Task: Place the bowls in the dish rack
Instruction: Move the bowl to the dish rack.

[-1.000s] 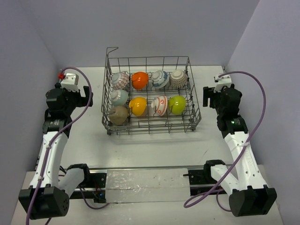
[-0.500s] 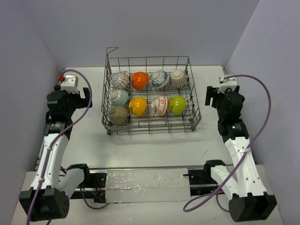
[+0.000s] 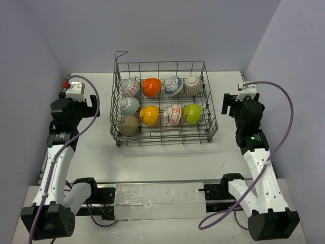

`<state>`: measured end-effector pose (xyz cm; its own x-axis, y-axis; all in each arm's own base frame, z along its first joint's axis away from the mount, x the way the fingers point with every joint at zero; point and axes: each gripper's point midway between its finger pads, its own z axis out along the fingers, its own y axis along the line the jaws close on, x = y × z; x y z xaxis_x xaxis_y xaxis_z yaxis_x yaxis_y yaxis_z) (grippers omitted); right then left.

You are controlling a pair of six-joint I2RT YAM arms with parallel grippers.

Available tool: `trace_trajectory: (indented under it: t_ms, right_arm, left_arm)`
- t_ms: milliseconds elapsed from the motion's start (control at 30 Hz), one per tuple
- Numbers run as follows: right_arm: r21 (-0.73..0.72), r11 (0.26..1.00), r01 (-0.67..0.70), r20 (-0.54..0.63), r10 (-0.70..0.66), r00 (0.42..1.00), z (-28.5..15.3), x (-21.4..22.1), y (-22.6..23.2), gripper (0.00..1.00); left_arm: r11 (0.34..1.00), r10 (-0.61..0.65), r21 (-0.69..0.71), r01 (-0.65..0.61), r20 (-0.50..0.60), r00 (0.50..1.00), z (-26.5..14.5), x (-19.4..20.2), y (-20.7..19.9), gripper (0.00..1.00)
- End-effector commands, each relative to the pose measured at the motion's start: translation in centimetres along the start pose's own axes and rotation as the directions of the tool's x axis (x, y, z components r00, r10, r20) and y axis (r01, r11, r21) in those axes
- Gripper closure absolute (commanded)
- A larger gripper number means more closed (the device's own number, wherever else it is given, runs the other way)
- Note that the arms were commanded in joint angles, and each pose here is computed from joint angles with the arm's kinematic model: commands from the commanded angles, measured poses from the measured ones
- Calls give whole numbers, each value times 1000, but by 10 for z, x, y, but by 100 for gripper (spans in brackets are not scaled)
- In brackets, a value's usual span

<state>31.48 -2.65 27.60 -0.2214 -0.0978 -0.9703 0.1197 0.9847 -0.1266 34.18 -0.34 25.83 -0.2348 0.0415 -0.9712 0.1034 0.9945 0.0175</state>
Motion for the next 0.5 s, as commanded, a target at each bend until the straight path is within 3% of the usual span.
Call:
trace_trajectory:
  t_ms: [0,233,467]
  right_arm:
    - [16,1000,-22,44,21,999,1,-8,-3,15]
    - [17,1000,-20,47,19,999,2,-8,-3,14]
    - [36,999,-20,-25,21,999,14,5,-4,14]
  left_arm:
    - [1000,10,1,-10,46,999,-3,-13,-1,1]
    - [1000,9,14,-10,35,999,-3,-8,-3,1]
    - [1000,8,20,-9,29,1000,-3,-8,-4,1]
